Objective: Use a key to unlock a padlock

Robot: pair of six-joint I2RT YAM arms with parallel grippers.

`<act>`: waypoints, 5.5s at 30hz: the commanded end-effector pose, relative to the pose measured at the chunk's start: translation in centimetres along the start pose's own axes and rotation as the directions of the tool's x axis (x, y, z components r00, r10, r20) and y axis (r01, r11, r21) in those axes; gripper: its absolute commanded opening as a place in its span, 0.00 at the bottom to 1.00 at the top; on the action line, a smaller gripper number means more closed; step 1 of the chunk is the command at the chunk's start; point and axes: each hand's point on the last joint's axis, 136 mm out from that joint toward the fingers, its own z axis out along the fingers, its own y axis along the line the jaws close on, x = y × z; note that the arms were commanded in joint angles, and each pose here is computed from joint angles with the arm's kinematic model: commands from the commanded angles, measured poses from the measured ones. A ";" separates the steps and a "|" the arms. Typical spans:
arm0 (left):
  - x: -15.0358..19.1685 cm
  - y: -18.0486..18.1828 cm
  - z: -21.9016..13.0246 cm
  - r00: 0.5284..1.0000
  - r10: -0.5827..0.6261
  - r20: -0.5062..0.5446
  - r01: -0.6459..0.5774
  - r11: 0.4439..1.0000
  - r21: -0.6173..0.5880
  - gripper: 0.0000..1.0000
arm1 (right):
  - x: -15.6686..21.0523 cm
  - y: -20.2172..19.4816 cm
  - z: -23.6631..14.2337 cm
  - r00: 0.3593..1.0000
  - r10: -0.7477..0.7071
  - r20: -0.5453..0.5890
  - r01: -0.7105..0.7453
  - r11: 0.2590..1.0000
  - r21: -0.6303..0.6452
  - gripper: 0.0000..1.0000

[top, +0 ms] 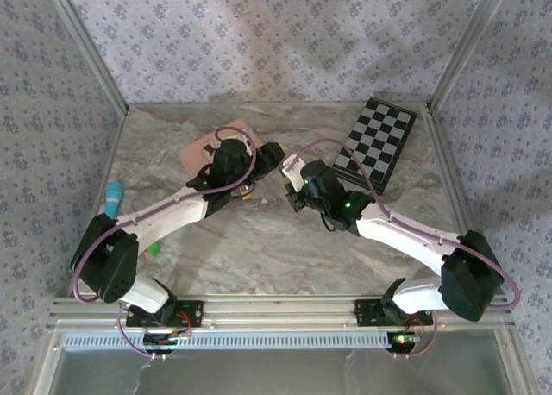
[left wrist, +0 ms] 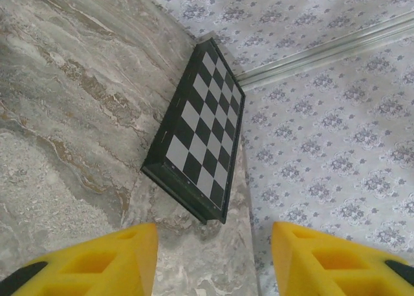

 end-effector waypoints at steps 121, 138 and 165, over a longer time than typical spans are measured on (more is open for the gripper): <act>-4.2 -6.0 -2.9 0.943 0.249 0.222 -0.322 0.852 0.413 0.80 | -4.0 -6.6 -4.0 0.477 0.875 0.088 -0.565 0.381 -0.732 0.00; 1.9 -8.9 -1.0 0.898 0.438 -0.034 -0.346 0.753 0.559 0.63 | -5.4 -5.1 -5.9 0.603 0.795 0.063 -0.536 0.463 -0.706 0.00; 2.2 -8.5 -0.2 0.932 0.362 -0.027 -0.295 0.799 0.524 0.00 | -5.8 -5.4 -6.0 0.567 0.820 0.081 -0.538 0.443 -0.717 0.23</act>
